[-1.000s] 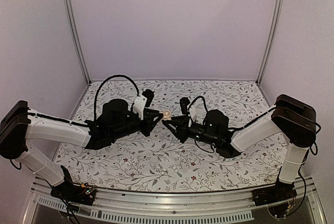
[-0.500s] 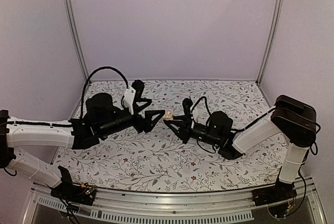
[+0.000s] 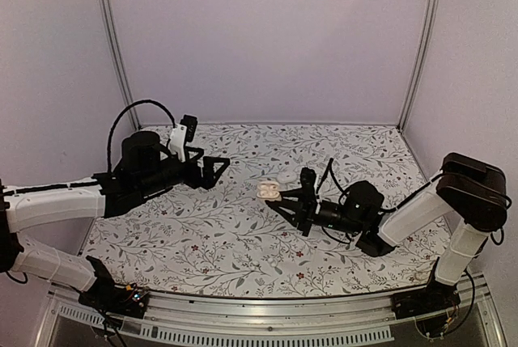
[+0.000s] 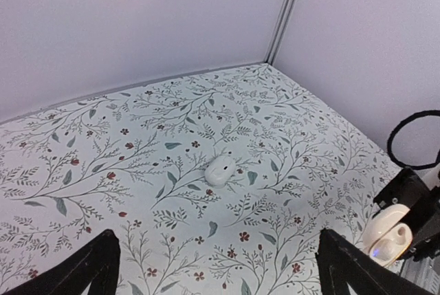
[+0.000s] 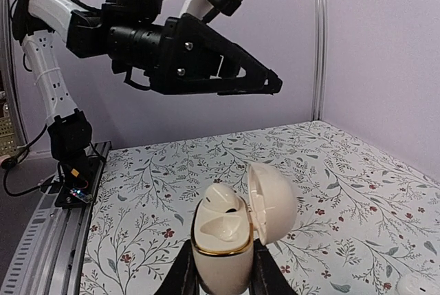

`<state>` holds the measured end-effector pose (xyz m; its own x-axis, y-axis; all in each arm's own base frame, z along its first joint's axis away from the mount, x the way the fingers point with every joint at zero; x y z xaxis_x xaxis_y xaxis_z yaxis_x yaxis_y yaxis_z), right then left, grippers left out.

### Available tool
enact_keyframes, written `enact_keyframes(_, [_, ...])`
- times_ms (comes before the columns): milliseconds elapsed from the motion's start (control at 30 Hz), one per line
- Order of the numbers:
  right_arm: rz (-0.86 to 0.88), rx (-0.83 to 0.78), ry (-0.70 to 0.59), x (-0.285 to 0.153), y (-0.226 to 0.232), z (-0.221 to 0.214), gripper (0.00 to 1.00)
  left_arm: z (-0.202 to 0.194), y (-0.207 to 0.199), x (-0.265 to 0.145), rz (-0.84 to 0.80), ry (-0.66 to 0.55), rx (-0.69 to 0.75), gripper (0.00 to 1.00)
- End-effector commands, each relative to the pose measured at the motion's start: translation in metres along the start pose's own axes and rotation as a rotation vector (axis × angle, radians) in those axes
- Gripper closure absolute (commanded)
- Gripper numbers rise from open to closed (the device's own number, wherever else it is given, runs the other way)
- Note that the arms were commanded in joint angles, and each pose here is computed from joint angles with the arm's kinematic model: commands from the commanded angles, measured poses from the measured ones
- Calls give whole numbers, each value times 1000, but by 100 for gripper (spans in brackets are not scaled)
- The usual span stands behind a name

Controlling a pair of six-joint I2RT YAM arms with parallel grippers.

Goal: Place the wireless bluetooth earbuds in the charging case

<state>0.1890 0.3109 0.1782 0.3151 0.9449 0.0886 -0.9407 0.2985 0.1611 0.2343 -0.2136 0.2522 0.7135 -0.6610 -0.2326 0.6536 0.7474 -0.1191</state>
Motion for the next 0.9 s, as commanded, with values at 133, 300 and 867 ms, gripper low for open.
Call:
enact_keyframes(133, [59, -187, -9, -20, 14, 23, 100, -37, 52, 23, 125, 345, -47, 0])
enact_keyframes(300, [29, -169, 14, -29, 14, 25, 100, -66, 79, 46, 300, 600, -51, 4])
enact_keyframes(867, [-2, -94, 54, -36, 8, 17, 100, -100, 114, 92, 268, 670, -139, 26])
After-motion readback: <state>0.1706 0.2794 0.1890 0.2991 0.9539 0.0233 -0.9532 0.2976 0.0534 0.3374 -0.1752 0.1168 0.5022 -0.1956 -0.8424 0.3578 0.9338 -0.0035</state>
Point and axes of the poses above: each gripper's point midway between its finger pads, its own x axis out along the fingers, its own y axis along the line the jaws close on, z = x × y, the point moved 9 cm from there along -x, back along the fingers, and after that the axes turned 7 degrees about x, right-handed, at the moved point
